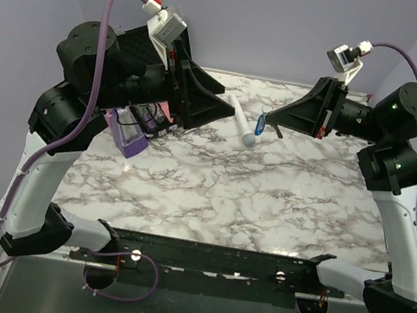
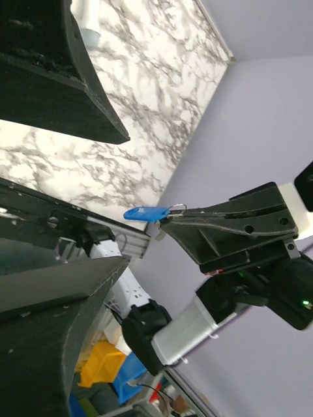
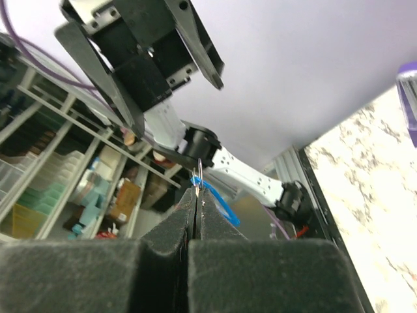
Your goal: Remove the keys from the keyring
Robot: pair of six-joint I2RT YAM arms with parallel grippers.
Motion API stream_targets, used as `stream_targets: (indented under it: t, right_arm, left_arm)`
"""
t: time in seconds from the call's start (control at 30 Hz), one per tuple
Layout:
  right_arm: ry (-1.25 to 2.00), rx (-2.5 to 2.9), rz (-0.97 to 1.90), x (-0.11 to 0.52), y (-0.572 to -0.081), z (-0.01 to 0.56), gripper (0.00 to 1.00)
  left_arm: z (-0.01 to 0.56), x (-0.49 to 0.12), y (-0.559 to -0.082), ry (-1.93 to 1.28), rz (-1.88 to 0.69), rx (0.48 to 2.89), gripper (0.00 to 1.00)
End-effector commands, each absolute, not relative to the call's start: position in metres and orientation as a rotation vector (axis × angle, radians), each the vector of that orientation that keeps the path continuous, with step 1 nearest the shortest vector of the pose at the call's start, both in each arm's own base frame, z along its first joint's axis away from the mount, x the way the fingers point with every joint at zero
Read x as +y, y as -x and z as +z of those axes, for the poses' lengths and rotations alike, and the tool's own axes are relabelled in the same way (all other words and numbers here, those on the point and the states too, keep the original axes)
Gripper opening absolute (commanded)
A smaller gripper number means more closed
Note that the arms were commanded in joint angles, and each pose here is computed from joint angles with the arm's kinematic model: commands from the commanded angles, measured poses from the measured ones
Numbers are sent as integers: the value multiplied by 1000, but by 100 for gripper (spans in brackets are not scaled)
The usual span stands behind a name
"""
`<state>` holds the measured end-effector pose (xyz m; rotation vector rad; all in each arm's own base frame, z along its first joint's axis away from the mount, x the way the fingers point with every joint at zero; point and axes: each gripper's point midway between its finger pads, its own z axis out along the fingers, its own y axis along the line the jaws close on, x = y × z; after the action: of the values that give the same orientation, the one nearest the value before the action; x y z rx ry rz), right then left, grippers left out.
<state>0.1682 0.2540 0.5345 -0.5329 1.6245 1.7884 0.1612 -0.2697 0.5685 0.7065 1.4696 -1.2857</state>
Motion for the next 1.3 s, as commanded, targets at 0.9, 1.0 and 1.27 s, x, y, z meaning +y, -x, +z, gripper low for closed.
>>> stream_targets:
  t: [0.9, 1.0, 1.27]
  right_arm:
    - [742, 1839, 1787, 254, -131, 490, 1]
    - [748, 1834, 1788, 255, -131, 491, 1]
    - [757, 1830, 1790, 257, -133, 491, 1]
  left_arm:
    - [521, -310, -149, -954, -1700, 1748, 49]
    - [520, -312, -147, -967, -1719, 1749, 47]
    - [517, -319, -144, -997, -1751, 1759, 40]
